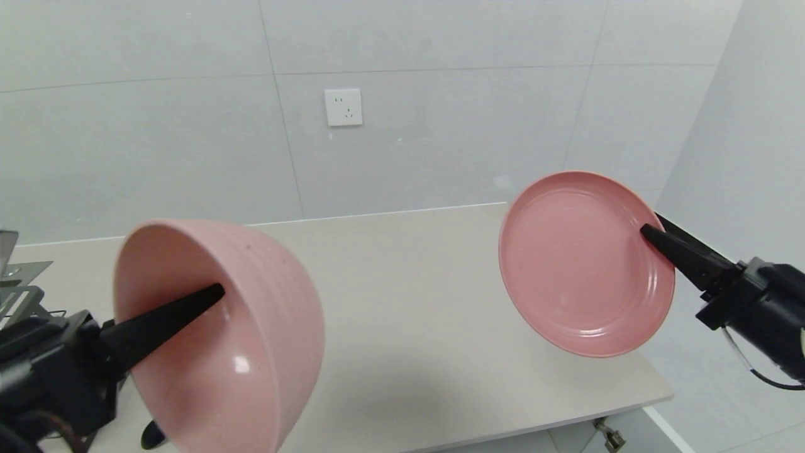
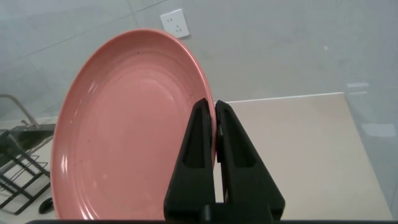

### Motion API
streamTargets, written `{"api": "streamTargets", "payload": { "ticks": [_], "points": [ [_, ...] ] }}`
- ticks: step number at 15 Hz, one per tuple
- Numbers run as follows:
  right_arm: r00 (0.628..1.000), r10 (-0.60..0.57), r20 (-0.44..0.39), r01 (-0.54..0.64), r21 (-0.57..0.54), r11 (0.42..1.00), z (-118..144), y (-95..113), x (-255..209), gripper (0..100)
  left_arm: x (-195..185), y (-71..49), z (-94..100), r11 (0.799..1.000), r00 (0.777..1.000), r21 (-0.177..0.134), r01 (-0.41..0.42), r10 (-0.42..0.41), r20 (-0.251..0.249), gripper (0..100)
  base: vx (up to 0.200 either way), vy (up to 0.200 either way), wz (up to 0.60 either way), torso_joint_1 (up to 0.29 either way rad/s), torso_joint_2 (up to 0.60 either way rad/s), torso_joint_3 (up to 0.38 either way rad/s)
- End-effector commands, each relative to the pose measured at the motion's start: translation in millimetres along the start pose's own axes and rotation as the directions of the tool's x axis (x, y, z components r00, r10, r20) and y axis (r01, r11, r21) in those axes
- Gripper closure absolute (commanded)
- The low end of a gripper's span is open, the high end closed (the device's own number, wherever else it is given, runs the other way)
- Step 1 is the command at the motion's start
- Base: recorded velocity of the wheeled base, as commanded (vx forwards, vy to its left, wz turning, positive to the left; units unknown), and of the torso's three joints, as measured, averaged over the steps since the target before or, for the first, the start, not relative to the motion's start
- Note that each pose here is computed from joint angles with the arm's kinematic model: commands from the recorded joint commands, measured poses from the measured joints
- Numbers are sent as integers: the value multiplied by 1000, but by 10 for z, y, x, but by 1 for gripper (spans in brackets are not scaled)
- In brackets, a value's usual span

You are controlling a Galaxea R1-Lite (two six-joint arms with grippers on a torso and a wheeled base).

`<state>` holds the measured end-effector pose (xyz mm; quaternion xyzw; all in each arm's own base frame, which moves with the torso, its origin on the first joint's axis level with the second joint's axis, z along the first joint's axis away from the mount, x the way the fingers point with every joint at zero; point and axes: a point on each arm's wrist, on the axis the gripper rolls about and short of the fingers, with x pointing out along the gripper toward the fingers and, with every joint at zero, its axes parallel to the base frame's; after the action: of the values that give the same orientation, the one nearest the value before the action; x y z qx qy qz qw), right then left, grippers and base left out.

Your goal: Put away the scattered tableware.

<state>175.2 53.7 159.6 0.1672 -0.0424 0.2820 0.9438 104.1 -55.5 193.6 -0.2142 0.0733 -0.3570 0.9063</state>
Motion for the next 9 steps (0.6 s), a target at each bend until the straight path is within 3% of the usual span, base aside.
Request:
{"api": "streamTargets", "payload": {
  "ticks": [1, 4, 6, 7, 8, 9],
  "points": [
    [997, 74, -20, -74, 7, 997, -41, 147, -30, 100, -229, -17, -72, 1000, 1000, -8, 8, -8, 19, 100, 0, 0, 0, 0, 0, 0],
    [998, 62, -17, -62, 4, 998, -41, 135, -25, 100, -136, 19, -98, 1000, 1000, -1, 2, -2, -19, 100, 0, 0, 0, 0, 0, 0],
    [999, 53, -7, -53, -1, 999, -20, 116, -11, 100, -117, 100, -209, 999, 997, 39, -37, 39, -59, 100, 0, 0, 0, 0, 0, 0],
    [999, 53, -7, -53, -1, 999, -20, 116, -11, 100, -122, 101, -220, 999, 997, 39, -37, 39, -63, 100, 0, 0, 0, 0, 0, 0],
    [999, 55, -3, -55, 0, 999, -11, 117, -4, 100, -195, 106, -394, 997, 993, 77, -9, 18, -116, 100, 0, 0, 0, 0, 0, 0],
    [999, 54, -1, -54, 1, 999, -8, 117, -1, 100, -203, 95, -405, 998, 993, 69, 1, 8, -118, 100, 0, 0, 0, 0, 0, 0]
  ]
}}
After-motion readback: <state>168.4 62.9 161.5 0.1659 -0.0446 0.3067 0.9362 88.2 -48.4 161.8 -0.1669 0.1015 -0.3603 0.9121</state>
